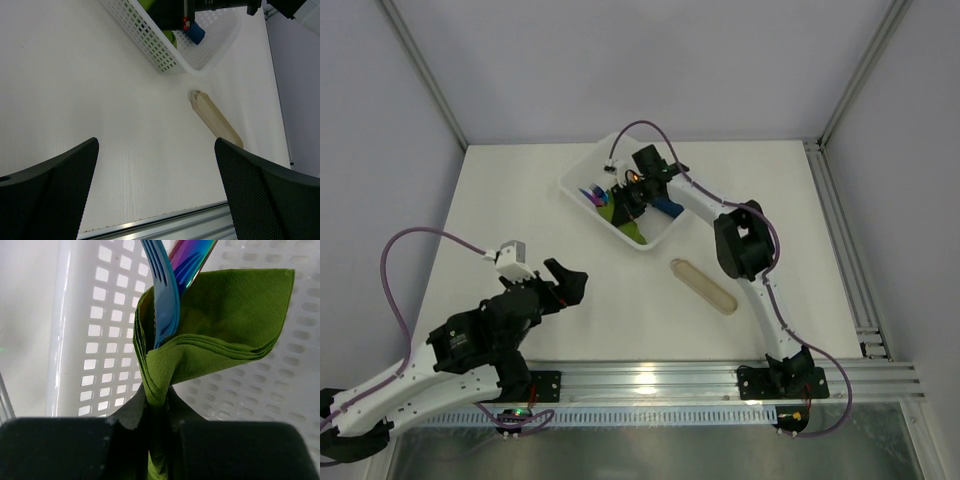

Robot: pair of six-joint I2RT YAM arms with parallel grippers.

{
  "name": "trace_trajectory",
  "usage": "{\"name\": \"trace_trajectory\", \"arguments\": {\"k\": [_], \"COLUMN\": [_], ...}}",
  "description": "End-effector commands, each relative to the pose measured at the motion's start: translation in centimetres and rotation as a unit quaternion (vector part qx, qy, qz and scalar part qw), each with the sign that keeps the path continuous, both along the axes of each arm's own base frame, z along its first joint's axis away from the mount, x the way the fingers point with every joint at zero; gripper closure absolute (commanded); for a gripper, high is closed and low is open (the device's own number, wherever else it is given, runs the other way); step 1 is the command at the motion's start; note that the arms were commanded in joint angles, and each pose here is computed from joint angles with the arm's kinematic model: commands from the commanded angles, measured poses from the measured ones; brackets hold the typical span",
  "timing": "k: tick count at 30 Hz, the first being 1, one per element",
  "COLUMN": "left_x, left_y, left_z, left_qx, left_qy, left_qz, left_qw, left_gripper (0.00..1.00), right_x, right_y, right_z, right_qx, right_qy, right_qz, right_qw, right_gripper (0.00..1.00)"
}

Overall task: Place the utensils on the paper napkin and roll it up
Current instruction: Place the utensils in the bin.

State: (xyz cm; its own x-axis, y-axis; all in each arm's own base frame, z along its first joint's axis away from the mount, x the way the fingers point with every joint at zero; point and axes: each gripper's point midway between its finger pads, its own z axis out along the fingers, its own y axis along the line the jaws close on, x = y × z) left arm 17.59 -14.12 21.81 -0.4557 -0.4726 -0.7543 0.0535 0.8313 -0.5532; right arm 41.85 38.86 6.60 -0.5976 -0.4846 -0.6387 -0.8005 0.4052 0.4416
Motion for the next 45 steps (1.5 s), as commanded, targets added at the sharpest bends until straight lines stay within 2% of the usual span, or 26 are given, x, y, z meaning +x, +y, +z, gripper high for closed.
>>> {"name": "trace_trajectory", "arguments": {"k": [1,7,14,25,45], "left_x": [0.2,-0.1,0.1,0.4,0.6], "left_y": [0.7,1.1,1.2,0.1,-0.3], "left_z": [0.2,0.3,0.4,0.5,0.0], "left_qx": [-0.005,-0.011,-0.014,-0.012,-0.016], "left_qy": [-0.005,-0.006,-0.012,-0.009,-0.009], "left_qz": [0.018,0.019,0.023,0.015,0.014], "left_qw": [1.0,1.0,1.0,1.0,1.0], "left_gripper": [0.01,0.01,0.01,0.01,0.01], "right_x": [0.4,1.8,1.8,1.0,1.3], "right_y": [2.3,1.4,-0.1,0.4,-0.1], "right_z": [7.0,7.0,4.9,2.3,-2.5], "right_qx": [0.083,0.1,0.088,0.095,0.056], "right_qy": [-0.028,-0.007,0.013,0.051,0.099], "right_qz": [-0.003,-0.007,0.009,0.028,-0.004], "right_qw": [0.996,0.995,0.996,0.994,0.993], "right_gripper": [0.97,0.96,0.96,0.96,0.96]}}
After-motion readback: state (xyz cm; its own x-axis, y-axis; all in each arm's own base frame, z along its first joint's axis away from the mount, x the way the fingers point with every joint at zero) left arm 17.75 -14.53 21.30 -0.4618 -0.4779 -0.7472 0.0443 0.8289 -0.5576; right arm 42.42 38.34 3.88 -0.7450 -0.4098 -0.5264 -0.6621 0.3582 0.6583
